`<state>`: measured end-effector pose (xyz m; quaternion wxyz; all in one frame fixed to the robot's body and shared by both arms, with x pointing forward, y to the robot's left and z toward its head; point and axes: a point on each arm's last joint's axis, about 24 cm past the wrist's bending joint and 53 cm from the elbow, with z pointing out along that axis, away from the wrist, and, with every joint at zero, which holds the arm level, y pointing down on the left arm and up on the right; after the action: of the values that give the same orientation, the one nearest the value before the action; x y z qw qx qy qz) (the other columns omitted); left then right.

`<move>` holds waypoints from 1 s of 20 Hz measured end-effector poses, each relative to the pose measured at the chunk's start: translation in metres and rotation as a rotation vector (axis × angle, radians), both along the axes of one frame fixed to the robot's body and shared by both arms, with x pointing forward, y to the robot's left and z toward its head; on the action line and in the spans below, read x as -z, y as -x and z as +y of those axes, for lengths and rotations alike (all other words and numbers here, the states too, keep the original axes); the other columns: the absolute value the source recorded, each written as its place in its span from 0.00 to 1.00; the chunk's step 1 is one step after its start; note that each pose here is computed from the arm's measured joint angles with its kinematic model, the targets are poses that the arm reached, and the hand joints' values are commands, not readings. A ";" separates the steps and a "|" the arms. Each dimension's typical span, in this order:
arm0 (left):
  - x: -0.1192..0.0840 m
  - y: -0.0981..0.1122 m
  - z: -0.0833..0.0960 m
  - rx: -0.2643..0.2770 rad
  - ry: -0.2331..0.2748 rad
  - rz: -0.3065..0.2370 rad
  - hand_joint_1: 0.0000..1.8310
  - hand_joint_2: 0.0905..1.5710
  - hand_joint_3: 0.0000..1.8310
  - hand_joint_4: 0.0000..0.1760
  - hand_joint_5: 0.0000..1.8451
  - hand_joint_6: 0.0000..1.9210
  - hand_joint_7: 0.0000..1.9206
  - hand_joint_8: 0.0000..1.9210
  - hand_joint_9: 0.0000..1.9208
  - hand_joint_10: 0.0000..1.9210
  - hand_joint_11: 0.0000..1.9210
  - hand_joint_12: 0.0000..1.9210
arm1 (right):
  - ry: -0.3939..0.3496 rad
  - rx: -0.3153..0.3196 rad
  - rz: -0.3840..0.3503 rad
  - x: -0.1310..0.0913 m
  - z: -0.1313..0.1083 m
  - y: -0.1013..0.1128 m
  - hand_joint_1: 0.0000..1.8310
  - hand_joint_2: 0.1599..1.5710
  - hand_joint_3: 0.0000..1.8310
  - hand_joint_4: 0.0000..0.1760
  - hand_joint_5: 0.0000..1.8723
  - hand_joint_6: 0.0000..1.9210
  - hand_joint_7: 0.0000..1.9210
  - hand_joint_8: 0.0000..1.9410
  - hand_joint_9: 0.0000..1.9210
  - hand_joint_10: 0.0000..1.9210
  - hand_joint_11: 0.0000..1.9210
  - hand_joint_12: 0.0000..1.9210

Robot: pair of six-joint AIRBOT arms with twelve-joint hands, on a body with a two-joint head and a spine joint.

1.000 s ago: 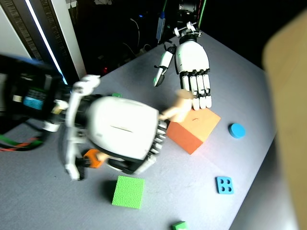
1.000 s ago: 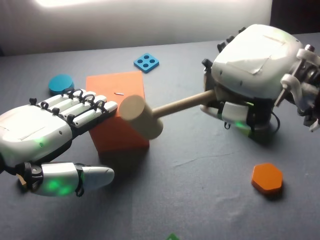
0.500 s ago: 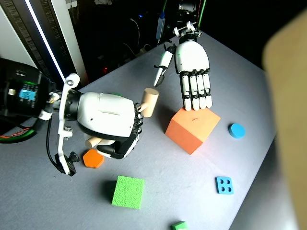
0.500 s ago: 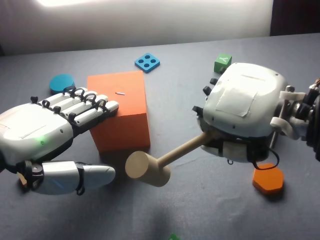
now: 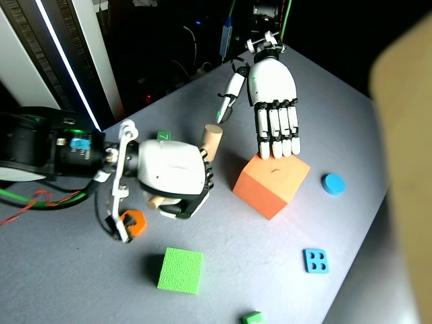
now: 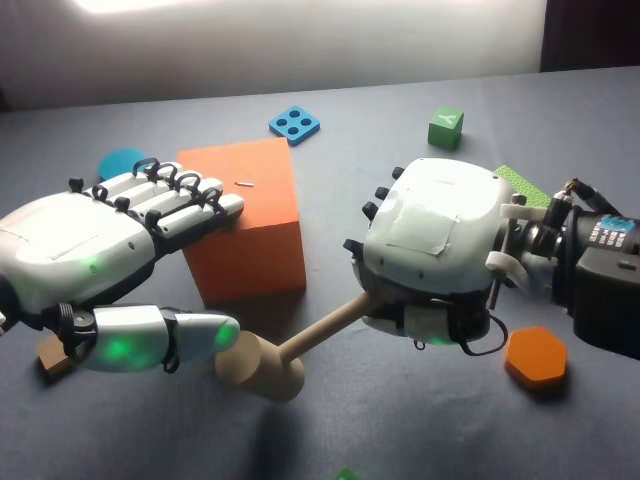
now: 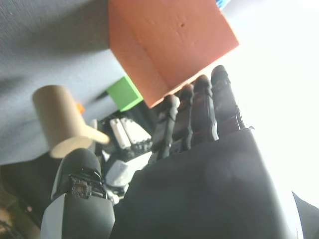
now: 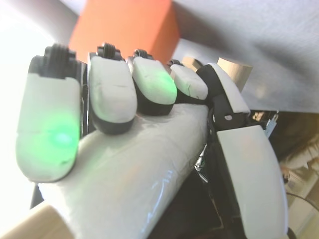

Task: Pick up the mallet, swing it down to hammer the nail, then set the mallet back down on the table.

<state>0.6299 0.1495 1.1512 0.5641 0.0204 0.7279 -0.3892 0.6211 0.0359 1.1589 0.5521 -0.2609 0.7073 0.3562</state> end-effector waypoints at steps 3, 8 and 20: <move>-0.011 -0.004 0.003 -0.010 0.013 -0.016 0.00 0.73 0.00 0.00 0.01 0.00 0.00 0.00 0.00 0.00 0.00 0.00 | 0.029 0.000 -0.007 0.017 -0.002 0.000 0.32 0.99 0.00 1.00 0.77 1.00 0.83 1.00 0.87 1.00 0.94 1.00; -0.030 -0.005 0.001 0.014 0.021 -0.043 0.00 0.73 0.00 0.00 0.01 0.00 0.00 0.00 0.00 0.00 0.00 0.00 | 0.024 -0.010 -0.048 0.013 0.006 0.000 0.16 0.82 0.00 0.00 0.39 1.00 0.41 1.00 0.40 1.00 0.38 1.00; -0.052 0.013 -0.004 0.085 -0.015 -0.037 0.00 0.72 0.00 0.00 0.02 0.00 0.01 0.00 0.00 0.00 0.00 0.00 | 0.017 -0.005 -0.048 0.016 0.005 -0.001 0.11 0.79 0.00 0.00 0.36 0.25 0.35 0.36 0.27 0.47 0.12 0.70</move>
<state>0.6166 0.1460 1.2034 0.5604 0.0626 0.7187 -0.4068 0.6220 0.0406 1.1432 0.5657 -0.2758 0.6962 0.3452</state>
